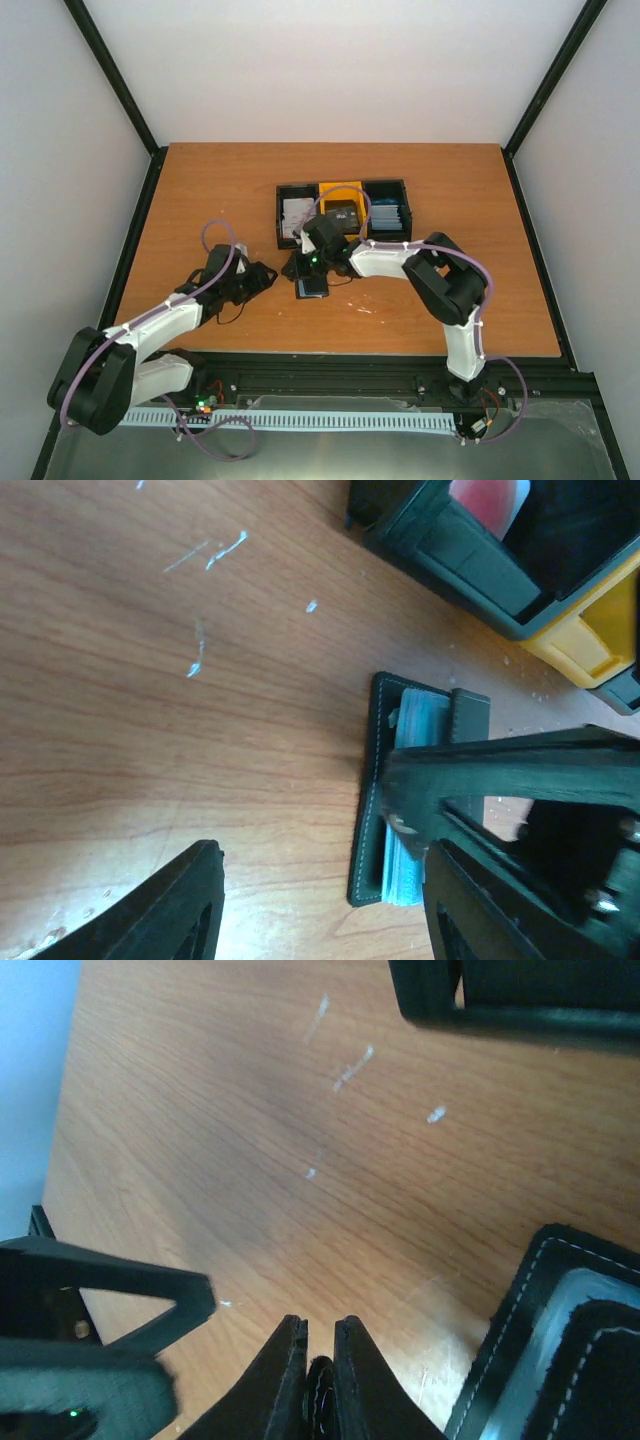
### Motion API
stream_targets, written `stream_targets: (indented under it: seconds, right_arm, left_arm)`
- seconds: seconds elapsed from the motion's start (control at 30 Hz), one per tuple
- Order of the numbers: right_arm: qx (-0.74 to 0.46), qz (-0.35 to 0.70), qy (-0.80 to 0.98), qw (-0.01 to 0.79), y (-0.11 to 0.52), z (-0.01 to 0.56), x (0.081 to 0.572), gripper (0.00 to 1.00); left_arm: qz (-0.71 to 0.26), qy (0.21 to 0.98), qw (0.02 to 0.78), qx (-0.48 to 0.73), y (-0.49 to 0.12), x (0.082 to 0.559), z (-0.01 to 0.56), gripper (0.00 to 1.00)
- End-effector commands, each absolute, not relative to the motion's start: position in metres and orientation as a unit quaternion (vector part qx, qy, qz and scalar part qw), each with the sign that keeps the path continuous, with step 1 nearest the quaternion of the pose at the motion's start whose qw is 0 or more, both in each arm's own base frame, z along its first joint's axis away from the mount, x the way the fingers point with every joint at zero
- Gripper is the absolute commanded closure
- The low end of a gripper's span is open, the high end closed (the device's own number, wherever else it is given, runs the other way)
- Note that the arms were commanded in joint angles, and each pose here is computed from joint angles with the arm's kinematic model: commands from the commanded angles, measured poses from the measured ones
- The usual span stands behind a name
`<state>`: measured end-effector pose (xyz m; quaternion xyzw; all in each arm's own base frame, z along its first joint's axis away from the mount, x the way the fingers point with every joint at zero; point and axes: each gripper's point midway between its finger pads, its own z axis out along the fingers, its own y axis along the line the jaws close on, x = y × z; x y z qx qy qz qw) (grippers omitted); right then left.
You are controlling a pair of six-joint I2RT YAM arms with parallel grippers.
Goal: Put the credit cards into the card holder
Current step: Close the card holder at the center of the board.
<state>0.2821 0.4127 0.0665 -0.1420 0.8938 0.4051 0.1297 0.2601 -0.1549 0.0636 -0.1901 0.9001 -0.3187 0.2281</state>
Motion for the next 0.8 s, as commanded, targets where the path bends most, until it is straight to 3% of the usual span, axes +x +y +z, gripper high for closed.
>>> stream_targets:
  seconds: [0.0,0.13,0.27,0.37,0.47,0.6,0.77]
  right_arm:
    - [-0.158,0.436,0.879,0.109,0.437,0.062,0.275,0.91]
    - [-0.163,0.423,0.883,0.125,0.438,0.065,0.282,0.85]
    - [-0.171,0.402,0.887,0.151,0.432,0.083,0.288,0.61]
    - [-0.17,0.381,0.893,0.17,0.419,0.099,0.289,0.51]
    - [-0.158,0.355,0.901,0.194,0.4,0.111,0.29,0.45]
    - [-0.123,0.316,0.913,0.227,0.366,0.121,0.288,0.43]
    - [-0.071,0.246,0.944,0.21,0.325,0.093,0.279,0.42]
  left_arm:
    - [-0.314,0.899,0.223,-0.206,-0.149,0.253,0.06,0.44]
    - [-0.331,0.899,0.219,-0.185,-0.156,0.252,0.064,0.43]
    - [-0.336,0.9,0.219,-0.17,-0.16,0.254,0.068,0.43]
    - [-0.339,0.901,0.222,-0.156,-0.163,0.257,0.072,0.4]
    - [-0.341,0.901,0.223,-0.147,-0.166,0.259,0.074,0.39]
    - [-0.351,0.901,0.224,-0.124,-0.172,0.26,0.076,0.38]
    - [-0.401,0.885,0.231,-0.046,-0.194,0.26,0.094,0.38]
